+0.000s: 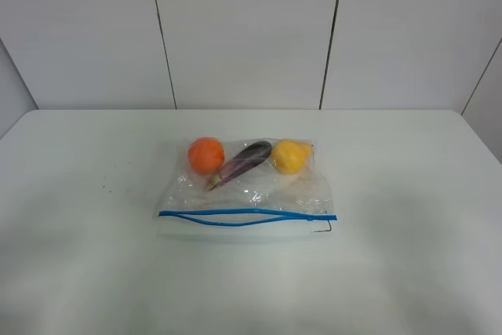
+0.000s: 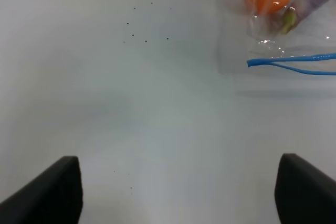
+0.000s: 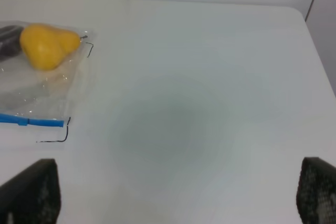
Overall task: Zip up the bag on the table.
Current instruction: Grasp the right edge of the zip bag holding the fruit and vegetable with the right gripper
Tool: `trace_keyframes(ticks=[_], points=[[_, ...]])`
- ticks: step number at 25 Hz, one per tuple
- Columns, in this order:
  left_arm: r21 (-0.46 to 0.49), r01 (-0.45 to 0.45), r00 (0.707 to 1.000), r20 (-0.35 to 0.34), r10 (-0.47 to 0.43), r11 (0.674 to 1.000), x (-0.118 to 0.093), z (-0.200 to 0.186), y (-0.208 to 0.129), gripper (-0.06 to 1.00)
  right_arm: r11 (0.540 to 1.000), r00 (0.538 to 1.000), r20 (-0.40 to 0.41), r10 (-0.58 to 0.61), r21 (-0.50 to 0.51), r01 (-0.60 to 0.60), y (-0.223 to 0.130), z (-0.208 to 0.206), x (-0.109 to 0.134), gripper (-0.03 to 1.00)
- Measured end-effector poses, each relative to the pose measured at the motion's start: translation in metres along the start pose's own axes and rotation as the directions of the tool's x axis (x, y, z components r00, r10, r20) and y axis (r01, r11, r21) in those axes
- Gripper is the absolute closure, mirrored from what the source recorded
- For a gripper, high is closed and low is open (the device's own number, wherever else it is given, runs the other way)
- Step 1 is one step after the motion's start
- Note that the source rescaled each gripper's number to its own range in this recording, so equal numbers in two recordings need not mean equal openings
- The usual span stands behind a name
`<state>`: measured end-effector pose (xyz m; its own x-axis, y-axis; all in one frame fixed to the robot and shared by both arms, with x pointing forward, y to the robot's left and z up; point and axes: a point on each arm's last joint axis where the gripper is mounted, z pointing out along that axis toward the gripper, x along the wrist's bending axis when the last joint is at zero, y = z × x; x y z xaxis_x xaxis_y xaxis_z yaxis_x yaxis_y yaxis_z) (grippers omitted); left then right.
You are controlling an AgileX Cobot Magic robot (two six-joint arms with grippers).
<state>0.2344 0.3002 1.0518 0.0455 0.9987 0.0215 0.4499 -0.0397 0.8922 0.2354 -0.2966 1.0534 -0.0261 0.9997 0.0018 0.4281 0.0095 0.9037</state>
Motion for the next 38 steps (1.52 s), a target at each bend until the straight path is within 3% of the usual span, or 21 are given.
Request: trace_keyframes(ticks=[12,18,22,29,38], points=[[0.000,0.000,1.000,0.000,0.000,1.000,0.000,0.000,0.000,-0.06,1.000,1.000,0.000,0.000,0.006,0.000,0.004,0.000,0.000,-0.03],[0.000,0.000,1.000,0.000,0.000,1.000,0.000,0.000,0.000,-0.06,0.994,1.000,-0.004,0.007,0.106,-0.006,0.058,0.020,-0.001,-0.03],[0.000,0.000,1.000,0.000,0.000,1.000,0.000,0.000,0.000,-0.06,0.967,0.999,-0.032,0.044,0.253,-0.034,0.097,0.058,0.002,-0.03],[0.000,0.000,1.000,0.000,0.000,1.000,0.000,0.000,0.000,-0.06,0.865,0.978,-0.103,0.181,0.491,-0.108,0.124,0.156,0.011,-0.03],[0.000,0.000,1.000,0.000,0.000,1.000,0.000,0.000,0.000,-0.06,0.687,0.913,-0.229,0.337,0.723,-0.072,0.072,0.277,0.028,-0.03]])
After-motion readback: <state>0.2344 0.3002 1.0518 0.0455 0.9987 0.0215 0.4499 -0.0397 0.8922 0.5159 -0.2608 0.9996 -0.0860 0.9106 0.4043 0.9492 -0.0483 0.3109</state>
